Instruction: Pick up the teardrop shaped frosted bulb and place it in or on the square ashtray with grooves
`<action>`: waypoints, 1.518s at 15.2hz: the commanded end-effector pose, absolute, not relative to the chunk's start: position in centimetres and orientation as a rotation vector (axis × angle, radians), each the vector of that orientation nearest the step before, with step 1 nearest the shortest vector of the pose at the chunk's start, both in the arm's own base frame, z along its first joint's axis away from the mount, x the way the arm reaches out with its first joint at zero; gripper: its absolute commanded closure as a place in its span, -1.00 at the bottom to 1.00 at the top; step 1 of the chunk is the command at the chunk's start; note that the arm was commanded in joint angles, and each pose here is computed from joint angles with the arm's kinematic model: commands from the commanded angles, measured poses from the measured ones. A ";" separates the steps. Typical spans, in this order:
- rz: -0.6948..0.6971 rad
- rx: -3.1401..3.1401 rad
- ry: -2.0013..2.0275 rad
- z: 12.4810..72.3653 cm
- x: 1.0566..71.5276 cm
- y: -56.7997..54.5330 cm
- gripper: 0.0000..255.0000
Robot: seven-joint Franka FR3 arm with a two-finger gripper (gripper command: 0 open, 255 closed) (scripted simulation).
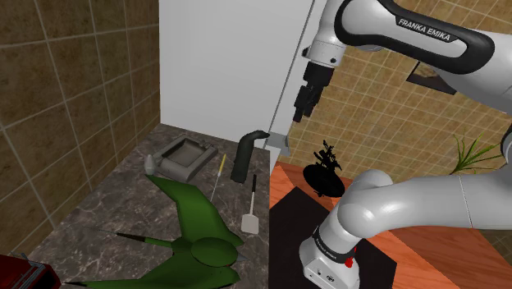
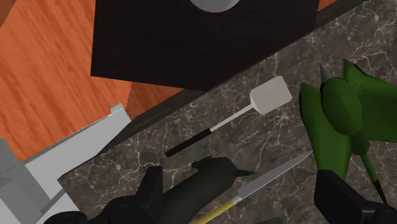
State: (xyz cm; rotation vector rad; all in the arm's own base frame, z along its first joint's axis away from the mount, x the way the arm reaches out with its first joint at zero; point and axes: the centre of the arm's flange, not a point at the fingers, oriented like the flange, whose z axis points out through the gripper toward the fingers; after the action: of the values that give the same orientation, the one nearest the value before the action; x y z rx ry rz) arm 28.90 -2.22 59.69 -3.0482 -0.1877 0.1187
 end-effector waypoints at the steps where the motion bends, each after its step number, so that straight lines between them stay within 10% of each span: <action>1: 0.119 -3.048 -0.188 59.7 28.9 -2.2 -1.00; 23: 0.105 -2.987 0.036 46.6 47.0 15.1 -1.00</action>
State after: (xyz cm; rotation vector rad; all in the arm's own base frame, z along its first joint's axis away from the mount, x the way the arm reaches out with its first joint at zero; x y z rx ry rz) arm 45.97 14.31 47.14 -2.9912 0.0240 0.1065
